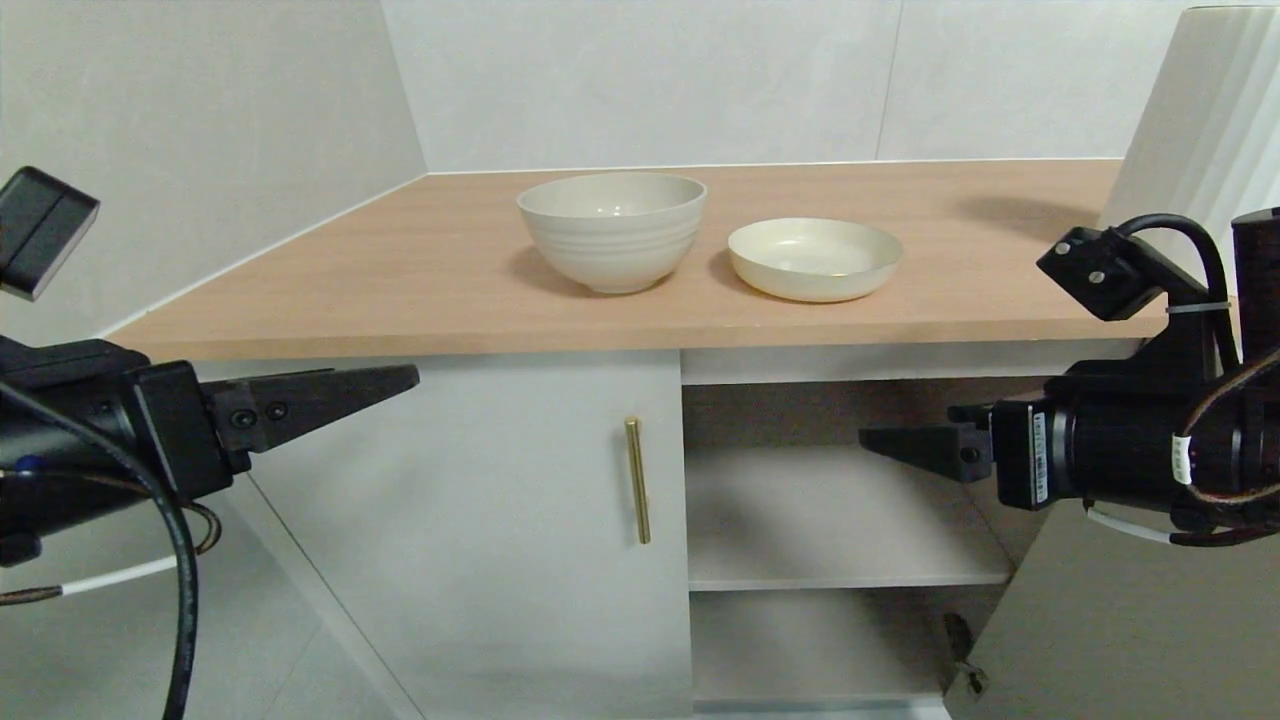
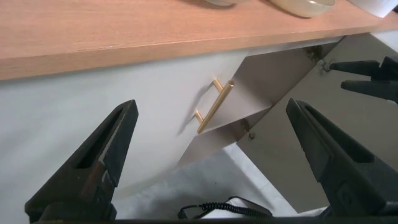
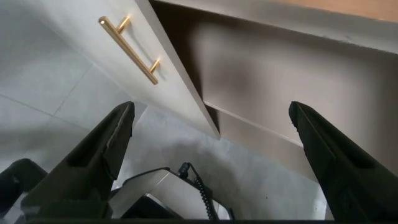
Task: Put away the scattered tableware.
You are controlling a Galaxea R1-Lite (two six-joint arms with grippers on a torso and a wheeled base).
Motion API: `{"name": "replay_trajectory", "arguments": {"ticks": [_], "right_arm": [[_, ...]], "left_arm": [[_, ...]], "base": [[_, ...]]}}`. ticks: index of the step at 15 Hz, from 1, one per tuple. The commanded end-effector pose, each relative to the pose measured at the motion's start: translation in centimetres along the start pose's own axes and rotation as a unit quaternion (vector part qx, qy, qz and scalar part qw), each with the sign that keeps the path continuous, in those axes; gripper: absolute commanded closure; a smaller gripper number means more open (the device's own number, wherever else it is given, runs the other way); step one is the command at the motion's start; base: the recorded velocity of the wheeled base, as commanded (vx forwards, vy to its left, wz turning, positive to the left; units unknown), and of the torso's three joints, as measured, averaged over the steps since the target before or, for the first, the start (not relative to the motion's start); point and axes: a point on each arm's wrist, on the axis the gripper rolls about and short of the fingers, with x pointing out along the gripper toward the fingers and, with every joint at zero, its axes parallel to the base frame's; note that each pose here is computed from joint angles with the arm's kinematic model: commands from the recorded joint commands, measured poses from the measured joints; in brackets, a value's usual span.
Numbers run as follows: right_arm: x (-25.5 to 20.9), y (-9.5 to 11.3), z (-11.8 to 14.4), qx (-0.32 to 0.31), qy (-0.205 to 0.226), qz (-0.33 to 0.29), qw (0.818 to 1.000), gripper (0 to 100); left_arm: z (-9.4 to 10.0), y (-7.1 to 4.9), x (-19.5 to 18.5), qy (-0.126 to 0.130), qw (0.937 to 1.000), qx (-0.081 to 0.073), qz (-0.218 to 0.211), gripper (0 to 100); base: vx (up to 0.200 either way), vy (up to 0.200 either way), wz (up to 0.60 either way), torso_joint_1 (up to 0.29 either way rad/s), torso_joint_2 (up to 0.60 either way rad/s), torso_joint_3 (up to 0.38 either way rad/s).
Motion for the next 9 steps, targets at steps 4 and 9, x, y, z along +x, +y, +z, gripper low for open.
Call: {"name": "replay_trajectory", "arguments": {"ticks": [4, 9], "right_arm": [[-0.1, 0.01, -0.12, -0.012, -0.001, 0.001, 1.0, 0], [-0.15, -0.02, -0.29, -0.017, 0.001, 0.001, 1.0, 0]], "left_arm": [[-0.12, 0.06, 0.17, 0.004, 1.0, -0.001, -0.001, 0], [-0.18, 0.16, 0.38, 0.008, 1.0, -0.003, 0.0, 0]], "base": [[0.0, 0.0, 0.0, 0.0, 0.0, 0.0], [0.0, 0.0, 0.0, 0.002, -0.01, -0.008]]}}
